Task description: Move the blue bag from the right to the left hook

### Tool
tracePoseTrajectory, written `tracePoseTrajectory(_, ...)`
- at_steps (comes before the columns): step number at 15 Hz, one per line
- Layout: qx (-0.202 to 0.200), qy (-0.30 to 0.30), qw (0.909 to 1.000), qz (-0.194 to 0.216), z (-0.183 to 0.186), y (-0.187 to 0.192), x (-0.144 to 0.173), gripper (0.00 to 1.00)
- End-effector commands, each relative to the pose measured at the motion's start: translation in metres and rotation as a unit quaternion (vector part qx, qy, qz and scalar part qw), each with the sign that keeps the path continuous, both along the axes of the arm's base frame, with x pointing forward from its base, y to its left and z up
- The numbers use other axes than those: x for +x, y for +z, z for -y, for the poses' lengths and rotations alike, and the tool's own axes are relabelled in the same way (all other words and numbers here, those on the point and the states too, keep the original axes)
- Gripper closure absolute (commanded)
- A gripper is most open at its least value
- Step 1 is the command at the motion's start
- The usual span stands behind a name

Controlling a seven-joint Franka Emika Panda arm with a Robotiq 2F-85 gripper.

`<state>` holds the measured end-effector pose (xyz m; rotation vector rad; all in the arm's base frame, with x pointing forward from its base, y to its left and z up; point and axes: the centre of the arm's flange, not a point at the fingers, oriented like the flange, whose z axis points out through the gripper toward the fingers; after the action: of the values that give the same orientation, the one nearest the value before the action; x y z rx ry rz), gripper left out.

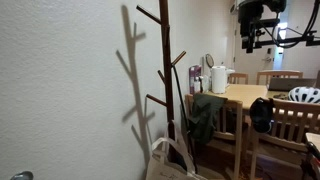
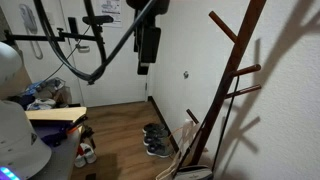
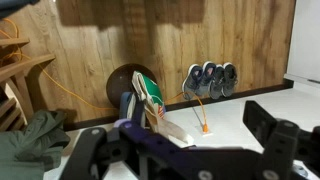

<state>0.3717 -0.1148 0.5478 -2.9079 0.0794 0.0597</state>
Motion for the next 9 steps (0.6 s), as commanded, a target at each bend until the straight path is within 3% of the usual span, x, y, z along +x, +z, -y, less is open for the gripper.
tracePoseTrajectory(1,0.0,0.0,1.0,0.0,0.0,0.0,0.0,0.0)
tracePoseTrajectory(9,-0.084,0.018,0.9963,-0.008,-0.003,-0.018,0.039,0.0)
